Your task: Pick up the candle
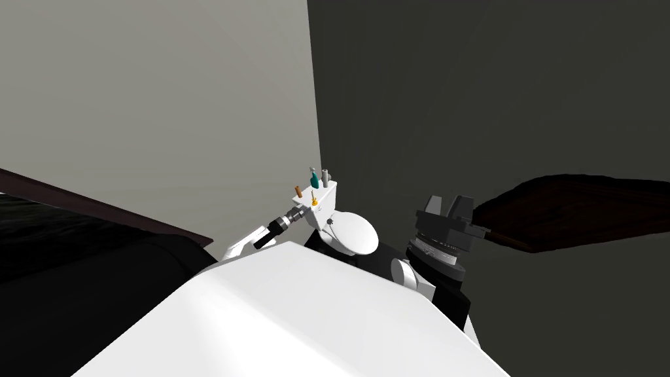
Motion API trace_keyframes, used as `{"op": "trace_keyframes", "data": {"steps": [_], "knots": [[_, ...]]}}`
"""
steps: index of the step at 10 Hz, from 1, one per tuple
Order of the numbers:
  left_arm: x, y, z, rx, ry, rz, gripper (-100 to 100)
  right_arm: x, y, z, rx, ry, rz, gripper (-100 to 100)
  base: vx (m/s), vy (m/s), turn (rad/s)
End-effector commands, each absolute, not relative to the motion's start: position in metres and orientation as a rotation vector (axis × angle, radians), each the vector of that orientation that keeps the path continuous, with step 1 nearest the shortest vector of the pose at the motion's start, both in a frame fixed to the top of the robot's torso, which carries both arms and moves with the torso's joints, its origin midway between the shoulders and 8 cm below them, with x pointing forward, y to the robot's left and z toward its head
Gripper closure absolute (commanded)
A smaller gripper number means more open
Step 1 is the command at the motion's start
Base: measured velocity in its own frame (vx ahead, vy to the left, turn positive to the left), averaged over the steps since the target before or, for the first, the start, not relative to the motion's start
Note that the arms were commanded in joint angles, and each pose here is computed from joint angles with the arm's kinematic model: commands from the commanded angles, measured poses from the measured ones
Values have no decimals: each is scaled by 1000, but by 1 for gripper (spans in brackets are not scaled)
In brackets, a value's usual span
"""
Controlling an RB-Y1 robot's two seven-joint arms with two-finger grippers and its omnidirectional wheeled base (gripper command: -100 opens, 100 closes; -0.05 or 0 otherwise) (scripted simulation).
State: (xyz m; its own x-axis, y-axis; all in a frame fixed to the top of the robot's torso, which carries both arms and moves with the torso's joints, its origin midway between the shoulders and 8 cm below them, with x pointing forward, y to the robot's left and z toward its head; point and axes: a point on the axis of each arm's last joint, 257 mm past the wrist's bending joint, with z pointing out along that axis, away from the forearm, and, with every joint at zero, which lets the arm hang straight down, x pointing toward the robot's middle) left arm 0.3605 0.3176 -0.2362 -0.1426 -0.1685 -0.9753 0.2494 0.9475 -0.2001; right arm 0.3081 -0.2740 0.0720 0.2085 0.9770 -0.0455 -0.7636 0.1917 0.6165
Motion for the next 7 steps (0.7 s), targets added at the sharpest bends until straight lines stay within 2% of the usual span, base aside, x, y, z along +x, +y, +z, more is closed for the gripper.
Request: {"op": "trace_keyframes", "data": {"steps": [1,3,7], "knots": [[360,314,-233,129,1673,-330,-100,308,-274,72,527,487,1292,0,23,-13,-35],[362,306,-223,216,1652,-296,-100,308,-274,72,527,487,1292,0,40,-23,-35],[377,296,-190,282,1578,-274,-100,308,-274,72,527,487,1292,0,1,2,-6]]}}
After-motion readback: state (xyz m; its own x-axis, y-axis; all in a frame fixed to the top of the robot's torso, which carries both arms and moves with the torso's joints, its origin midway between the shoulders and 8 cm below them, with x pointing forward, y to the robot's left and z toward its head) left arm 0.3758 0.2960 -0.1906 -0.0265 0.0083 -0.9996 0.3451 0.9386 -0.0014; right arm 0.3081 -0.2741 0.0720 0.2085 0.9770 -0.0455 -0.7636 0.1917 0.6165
